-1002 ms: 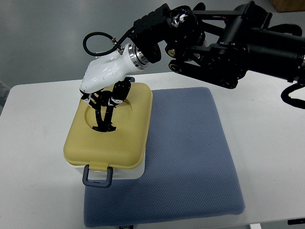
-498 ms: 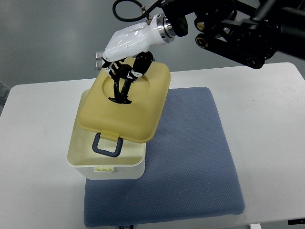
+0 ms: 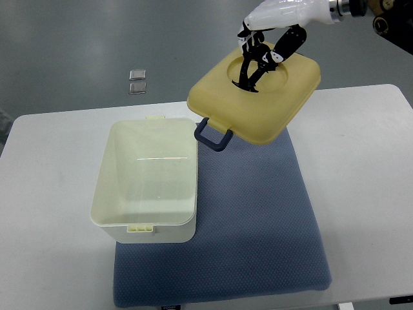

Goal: Open white storage box with right hand
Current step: 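Lift the yellow lid off the box and carry it onto the mat, then lower the lid onto the mat and open the right hand's fingers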

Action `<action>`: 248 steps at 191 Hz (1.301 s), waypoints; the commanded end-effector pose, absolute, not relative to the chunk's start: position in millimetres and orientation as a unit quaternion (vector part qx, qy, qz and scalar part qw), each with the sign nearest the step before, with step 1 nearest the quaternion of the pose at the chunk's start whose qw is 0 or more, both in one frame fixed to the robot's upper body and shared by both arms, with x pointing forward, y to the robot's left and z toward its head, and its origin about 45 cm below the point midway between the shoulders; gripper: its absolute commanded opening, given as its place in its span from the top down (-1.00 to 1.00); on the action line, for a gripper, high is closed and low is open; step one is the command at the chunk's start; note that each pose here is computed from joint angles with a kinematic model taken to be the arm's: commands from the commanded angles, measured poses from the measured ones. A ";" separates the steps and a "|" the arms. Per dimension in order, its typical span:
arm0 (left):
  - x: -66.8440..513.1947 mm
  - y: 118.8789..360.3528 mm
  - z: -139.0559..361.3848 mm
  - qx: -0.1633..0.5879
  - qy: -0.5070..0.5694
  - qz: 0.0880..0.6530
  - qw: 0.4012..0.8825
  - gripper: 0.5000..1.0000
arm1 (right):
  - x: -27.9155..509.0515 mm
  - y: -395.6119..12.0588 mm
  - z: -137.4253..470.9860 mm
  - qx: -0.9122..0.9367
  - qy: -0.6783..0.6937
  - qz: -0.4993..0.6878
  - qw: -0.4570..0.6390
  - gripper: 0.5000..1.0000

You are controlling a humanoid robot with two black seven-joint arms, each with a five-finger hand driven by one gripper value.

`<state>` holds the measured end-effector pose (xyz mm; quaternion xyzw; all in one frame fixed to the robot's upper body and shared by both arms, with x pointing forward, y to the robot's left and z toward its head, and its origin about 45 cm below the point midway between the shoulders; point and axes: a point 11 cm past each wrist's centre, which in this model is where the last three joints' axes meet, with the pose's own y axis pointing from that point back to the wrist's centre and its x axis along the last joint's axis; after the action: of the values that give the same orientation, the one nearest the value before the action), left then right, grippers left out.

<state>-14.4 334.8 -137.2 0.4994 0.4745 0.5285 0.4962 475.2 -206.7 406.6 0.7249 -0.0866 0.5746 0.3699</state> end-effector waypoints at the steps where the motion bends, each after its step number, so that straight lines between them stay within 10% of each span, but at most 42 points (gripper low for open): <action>1: -14.7 334.8 -137.2 0.499 0.475 0.528 0.496 -1.00 | 474.6 -229.8 388.9 0.727 -0.098 0.561 0.383 1.00; 248: -14.7 334.8 -137.2 0.499 0.475 0.528 0.496 -1.00 | 429.2 -256.0 215.8 0.786 -0.095 0.472 0.388 1.00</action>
<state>-14.5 334.8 -137.2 0.4995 0.4747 0.5283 0.4961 430.4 -256.2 218.3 0.7854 -0.0951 0.4725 0.3884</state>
